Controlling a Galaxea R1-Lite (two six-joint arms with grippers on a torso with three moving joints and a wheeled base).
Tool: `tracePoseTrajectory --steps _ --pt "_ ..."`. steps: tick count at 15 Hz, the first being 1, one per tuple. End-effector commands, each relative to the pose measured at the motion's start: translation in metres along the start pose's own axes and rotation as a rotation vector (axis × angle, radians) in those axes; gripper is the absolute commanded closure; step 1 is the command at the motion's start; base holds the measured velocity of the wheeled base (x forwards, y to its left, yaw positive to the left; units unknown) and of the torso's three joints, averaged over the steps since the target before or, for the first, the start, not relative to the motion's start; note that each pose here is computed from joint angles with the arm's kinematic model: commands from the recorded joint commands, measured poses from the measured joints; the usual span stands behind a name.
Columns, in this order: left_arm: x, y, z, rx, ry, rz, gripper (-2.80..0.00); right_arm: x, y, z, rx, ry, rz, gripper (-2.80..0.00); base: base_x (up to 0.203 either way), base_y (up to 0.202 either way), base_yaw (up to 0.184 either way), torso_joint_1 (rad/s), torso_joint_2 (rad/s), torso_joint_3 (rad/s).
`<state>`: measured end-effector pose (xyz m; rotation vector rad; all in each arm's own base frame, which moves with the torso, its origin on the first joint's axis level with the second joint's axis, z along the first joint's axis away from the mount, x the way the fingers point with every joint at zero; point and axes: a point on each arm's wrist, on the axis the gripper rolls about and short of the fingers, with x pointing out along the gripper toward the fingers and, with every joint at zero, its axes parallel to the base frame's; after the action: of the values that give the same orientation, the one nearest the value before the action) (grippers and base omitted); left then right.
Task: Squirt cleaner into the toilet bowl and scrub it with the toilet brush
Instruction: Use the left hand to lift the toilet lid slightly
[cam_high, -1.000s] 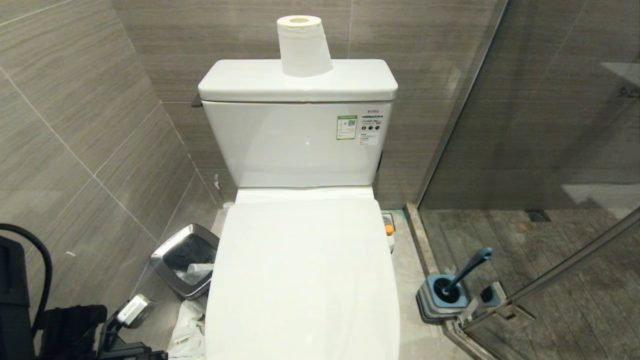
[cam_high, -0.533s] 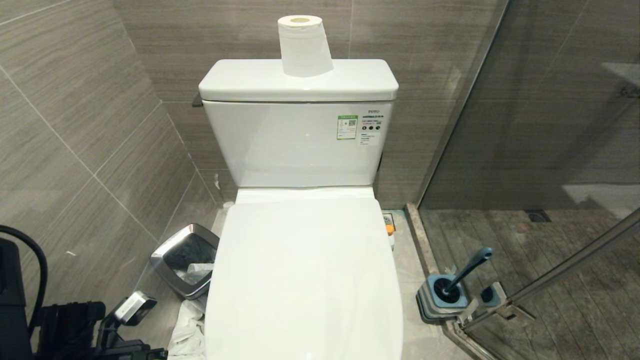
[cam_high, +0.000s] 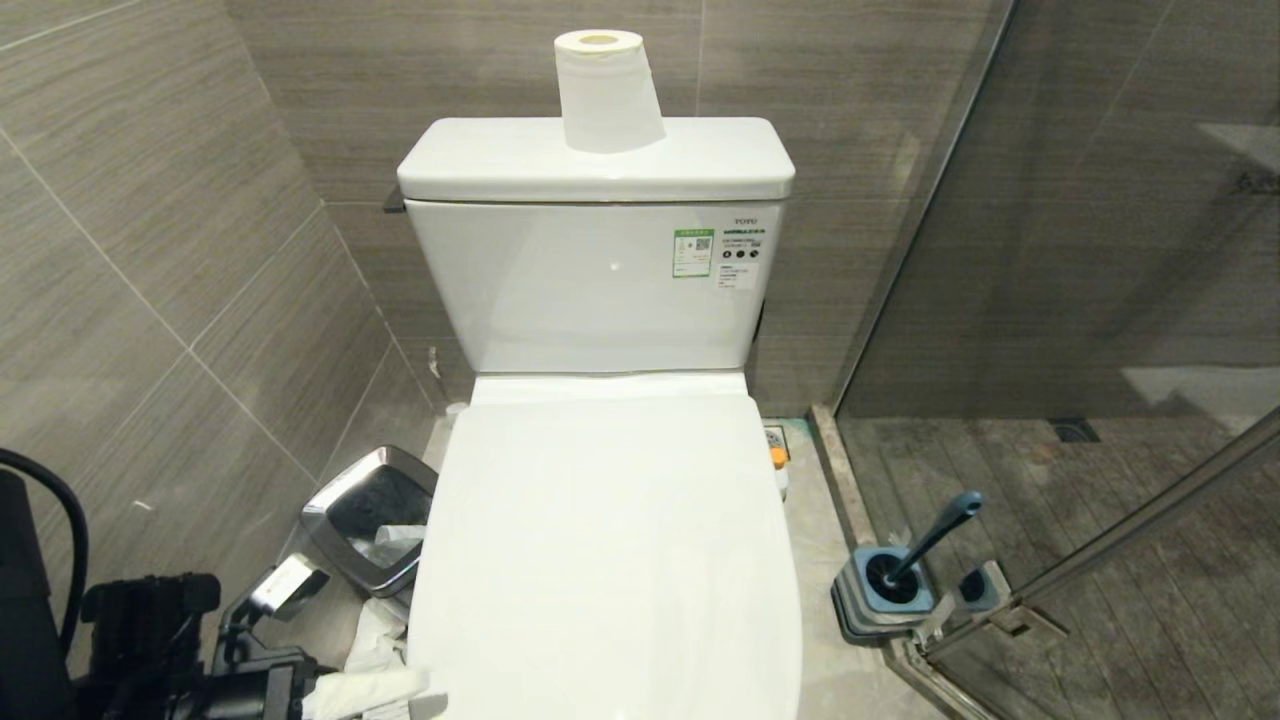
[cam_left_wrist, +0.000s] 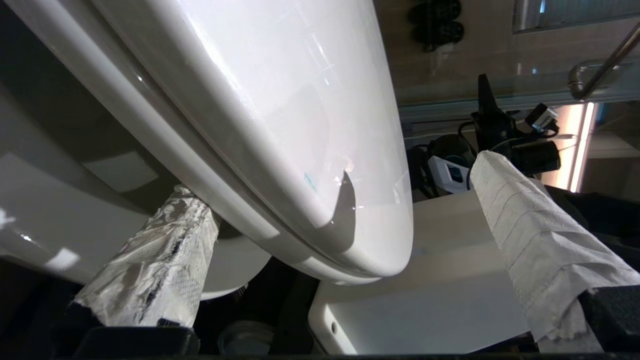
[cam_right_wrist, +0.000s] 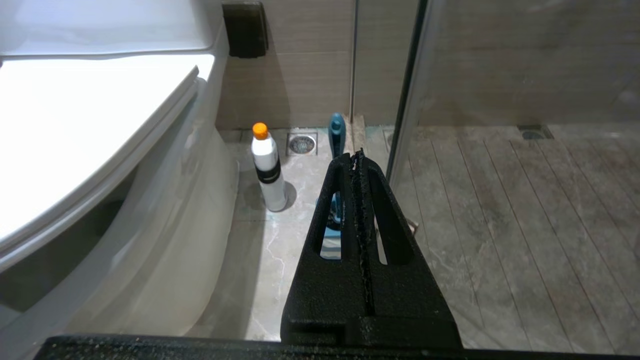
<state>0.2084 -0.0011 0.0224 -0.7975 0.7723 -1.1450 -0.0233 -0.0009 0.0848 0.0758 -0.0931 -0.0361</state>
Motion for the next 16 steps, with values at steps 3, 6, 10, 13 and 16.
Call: tracePoseTrajectory --steps 3,6,10,13,16 --pt "0.000 -0.002 0.009 -0.039 -0.024 0.032 -2.80 0.001 0.000 -0.007 0.000 0.024 -0.002 0.00 0.000 0.000 0.000 0.000 0.00 0.000" --pt "-0.001 -0.006 0.015 -0.055 -0.043 0.047 -2.80 0.001 0.000 -0.007 0.000 0.024 -0.002 0.00 0.000 0.000 0.000 0.000 0.00 0.000" --pt "-0.003 -0.011 0.022 -0.083 -0.058 0.047 -2.80 0.001 0.000 -0.007 0.000 0.024 -0.002 0.00 0.000 0.000 0.000 0.000 0.00 0.000" --pt "-0.003 -0.017 0.032 -0.089 -0.070 0.035 -2.80 0.001 0.000 -0.007 0.000 0.024 -0.002 0.00 0.000 0.000 0.000 0.000 0.00 0.000" --pt "-0.003 -0.022 0.039 -0.077 -0.078 0.027 -2.80 0.001 0.000 -0.007 -0.001 0.024 -0.002 0.00 0.000 0.000 0.000 0.000 0.00 0.000"
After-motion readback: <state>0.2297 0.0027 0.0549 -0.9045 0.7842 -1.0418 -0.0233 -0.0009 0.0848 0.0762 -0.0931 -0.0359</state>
